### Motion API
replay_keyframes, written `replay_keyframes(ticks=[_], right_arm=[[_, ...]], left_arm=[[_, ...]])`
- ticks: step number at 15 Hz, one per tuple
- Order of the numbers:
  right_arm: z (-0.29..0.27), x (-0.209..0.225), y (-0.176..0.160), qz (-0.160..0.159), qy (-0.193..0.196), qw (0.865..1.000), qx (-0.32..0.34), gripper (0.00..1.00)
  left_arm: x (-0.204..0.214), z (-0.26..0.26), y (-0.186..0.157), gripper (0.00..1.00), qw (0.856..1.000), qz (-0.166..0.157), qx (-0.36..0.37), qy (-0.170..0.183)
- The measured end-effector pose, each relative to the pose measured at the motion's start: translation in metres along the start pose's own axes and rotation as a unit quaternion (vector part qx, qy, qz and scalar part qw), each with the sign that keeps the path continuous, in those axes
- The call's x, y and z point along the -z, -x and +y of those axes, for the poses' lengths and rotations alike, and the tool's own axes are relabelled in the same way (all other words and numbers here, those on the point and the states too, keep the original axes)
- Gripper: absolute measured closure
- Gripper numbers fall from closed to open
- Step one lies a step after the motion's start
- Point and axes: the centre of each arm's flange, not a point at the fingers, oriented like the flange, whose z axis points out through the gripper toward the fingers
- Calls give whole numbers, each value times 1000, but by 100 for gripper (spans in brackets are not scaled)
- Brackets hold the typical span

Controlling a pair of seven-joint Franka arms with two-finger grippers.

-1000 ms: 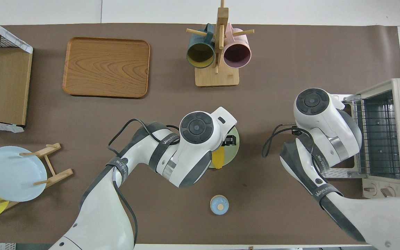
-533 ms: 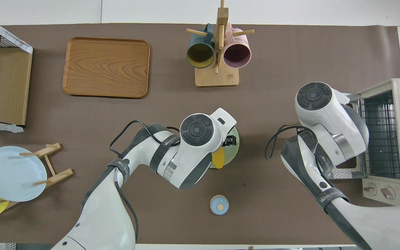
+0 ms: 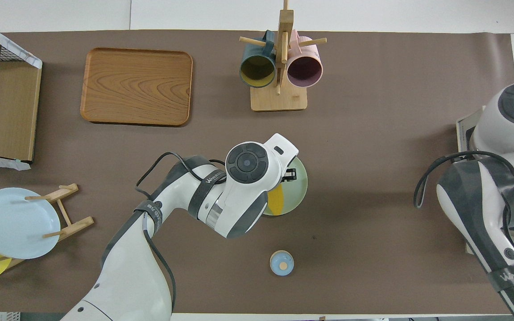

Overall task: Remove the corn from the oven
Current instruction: 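Lift the yellow corn with the left gripper toward the wooden tray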

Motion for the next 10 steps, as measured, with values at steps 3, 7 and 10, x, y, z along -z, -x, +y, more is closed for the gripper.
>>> replay_keyframes(ticks=[3, 7, 10], right_arm=[[20, -2, 1, -1, -18, 1000, -6, 98], [27, 1, 1, -4, -73, 997, -15, 98], [41, 4, 3, -13, -93, 995, -18, 95]], left_arm=[[39, -20, -25, 48, 1000, 4, 25, 0], [130, -100, -73, 48, 998, 3, 60, -13], [166, -191, -125, 48, 998, 18, 52, -28]])
